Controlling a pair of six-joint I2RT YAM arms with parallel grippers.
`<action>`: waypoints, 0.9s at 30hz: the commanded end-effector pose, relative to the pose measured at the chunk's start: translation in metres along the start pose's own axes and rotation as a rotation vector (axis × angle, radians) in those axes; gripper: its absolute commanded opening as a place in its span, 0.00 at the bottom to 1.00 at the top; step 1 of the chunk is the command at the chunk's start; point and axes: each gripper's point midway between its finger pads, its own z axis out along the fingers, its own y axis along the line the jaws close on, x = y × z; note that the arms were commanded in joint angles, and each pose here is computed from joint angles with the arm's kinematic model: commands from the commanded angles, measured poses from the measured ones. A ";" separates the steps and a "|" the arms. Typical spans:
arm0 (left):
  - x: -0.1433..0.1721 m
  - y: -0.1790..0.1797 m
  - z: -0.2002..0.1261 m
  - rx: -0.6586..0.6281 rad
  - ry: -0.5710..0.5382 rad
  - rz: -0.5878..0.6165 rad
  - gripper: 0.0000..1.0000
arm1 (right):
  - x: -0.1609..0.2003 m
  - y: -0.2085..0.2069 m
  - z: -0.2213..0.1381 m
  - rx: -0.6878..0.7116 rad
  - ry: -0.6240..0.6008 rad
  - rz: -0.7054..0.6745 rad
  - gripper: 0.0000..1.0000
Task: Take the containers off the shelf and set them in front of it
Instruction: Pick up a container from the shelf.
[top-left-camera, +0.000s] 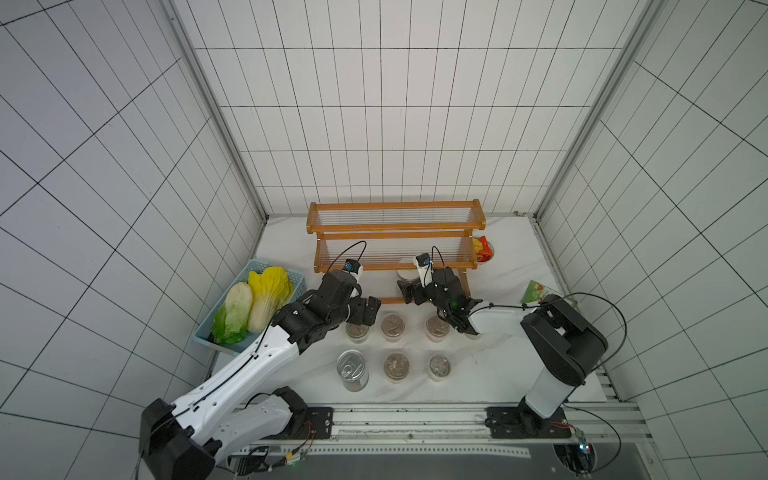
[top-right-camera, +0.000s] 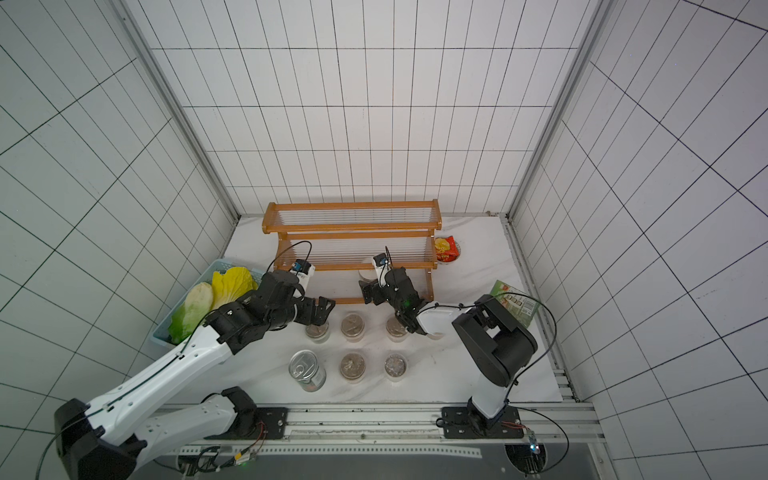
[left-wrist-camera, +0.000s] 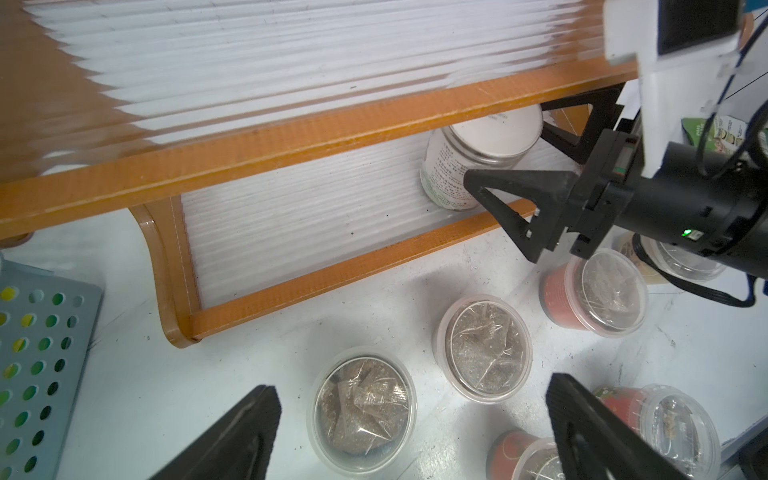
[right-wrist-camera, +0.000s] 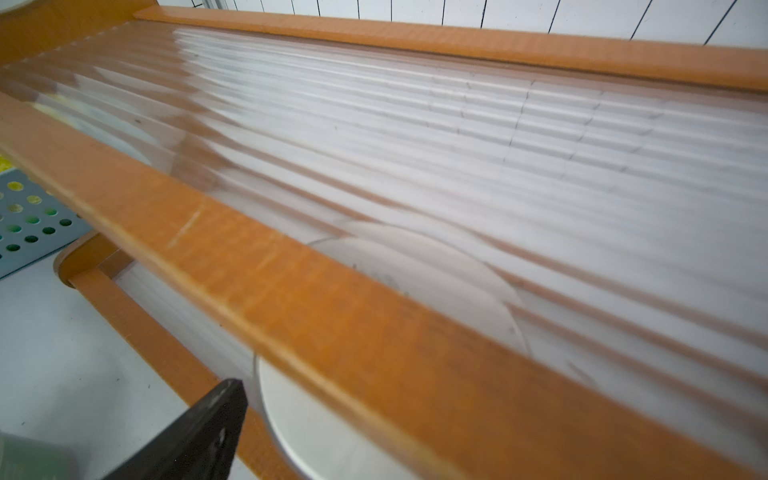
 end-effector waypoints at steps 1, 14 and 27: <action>-0.009 -0.003 -0.003 0.017 -0.029 0.012 0.98 | -0.030 -0.004 0.010 0.015 -0.130 -0.018 0.99; -0.004 -0.001 0.000 0.022 -0.019 0.000 0.98 | -0.035 -0.006 0.032 0.028 -0.110 -0.072 0.92; -0.005 -0.001 0.007 0.032 -0.015 -0.001 0.98 | -0.032 0.022 -0.016 -0.075 -0.122 -0.069 0.81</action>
